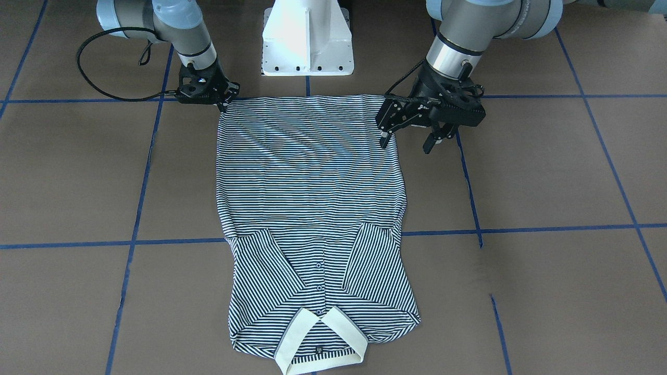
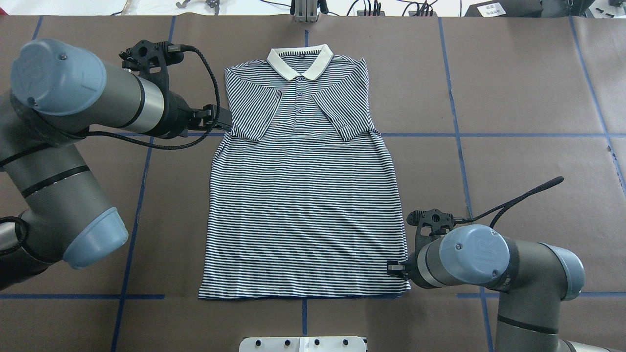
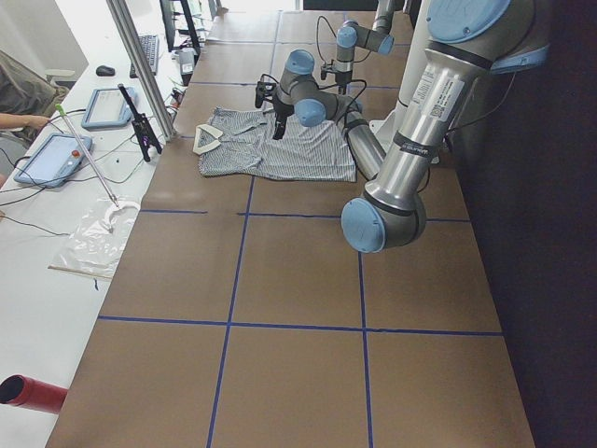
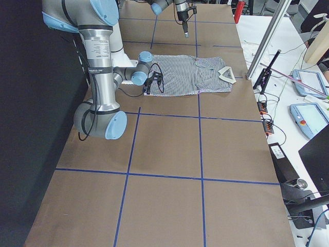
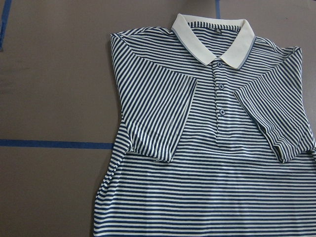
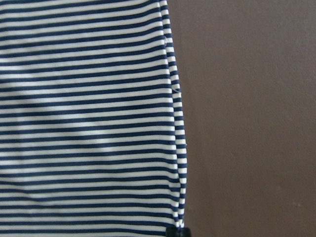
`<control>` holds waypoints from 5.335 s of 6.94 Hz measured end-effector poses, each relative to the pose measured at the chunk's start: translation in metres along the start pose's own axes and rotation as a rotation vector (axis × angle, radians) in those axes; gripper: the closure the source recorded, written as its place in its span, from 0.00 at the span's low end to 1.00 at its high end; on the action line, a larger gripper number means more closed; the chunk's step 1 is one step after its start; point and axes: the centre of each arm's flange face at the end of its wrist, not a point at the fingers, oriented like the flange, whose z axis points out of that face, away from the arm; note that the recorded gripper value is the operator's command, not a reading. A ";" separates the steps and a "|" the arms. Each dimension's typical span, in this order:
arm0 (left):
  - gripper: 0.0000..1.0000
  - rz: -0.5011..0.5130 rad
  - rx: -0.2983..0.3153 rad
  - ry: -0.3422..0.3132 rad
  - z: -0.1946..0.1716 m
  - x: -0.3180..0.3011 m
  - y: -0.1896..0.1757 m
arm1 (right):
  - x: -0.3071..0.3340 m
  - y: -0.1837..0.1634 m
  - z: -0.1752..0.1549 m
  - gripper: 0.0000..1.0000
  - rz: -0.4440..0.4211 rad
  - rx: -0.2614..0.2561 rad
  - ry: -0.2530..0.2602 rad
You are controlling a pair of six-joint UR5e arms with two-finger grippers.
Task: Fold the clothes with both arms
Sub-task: 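Move both grippers to the hem corners nearest the robot and grasp them, then lift the hem with both grippers and fold it toward the collar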
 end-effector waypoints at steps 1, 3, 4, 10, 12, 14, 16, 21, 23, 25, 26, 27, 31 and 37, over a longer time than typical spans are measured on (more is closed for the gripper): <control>0.00 -0.004 -0.004 -0.006 0.003 -0.003 0.001 | -0.003 0.001 -0.009 1.00 0.031 0.002 -0.019; 0.00 -0.156 -0.036 -0.041 0.015 -0.035 0.037 | -0.010 0.003 -0.028 1.00 0.049 0.004 -0.061; 0.03 -0.245 -0.067 -0.070 0.028 -0.045 0.087 | -0.012 0.002 -0.034 1.00 0.050 0.008 -0.075; 0.10 -0.399 -0.176 -0.356 0.099 -0.029 0.305 | -0.018 -0.005 -0.055 1.00 0.053 0.026 -0.118; 0.10 -0.392 -0.152 -0.359 0.103 -0.030 0.301 | -0.018 -0.007 -0.056 1.00 0.056 0.029 -0.119; 0.19 -0.393 -0.146 -0.361 0.105 -0.030 0.299 | -0.018 -0.007 -0.056 1.00 0.057 0.029 -0.119; 0.55 -0.398 -0.145 -0.366 0.111 -0.029 0.300 | -0.017 -0.008 -0.056 1.00 0.057 0.030 -0.119; 1.00 -0.405 -0.147 -0.349 0.109 -0.018 0.297 | -0.016 -0.009 -0.057 1.00 0.060 0.031 -0.117; 1.00 -0.412 -0.154 -0.300 0.095 0.002 0.291 | -0.014 -0.009 -0.056 1.00 0.061 0.031 -0.114; 1.00 -0.419 -0.156 -0.255 0.075 0.013 0.282 | -0.013 -0.012 -0.066 1.00 0.059 0.018 -0.129; 1.00 -0.418 -0.155 -0.248 0.066 0.014 0.279 | -0.009 -0.016 -0.081 1.00 0.057 -0.032 -0.149; 1.00 -0.413 -0.156 -0.251 0.051 0.015 0.277 | 0.000 -0.015 -0.097 1.00 0.058 -0.095 -0.166; 1.00 -0.358 -0.261 -0.246 -0.037 0.032 0.311 | 0.012 0.022 -0.160 1.00 0.004 -0.265 -0.255; 1.00 -0.246 -0.005 -0.170 -0.009 0.021 0.145 | -0.018 -0.186 -0.151 1.00 -0.296 0.113 -0.225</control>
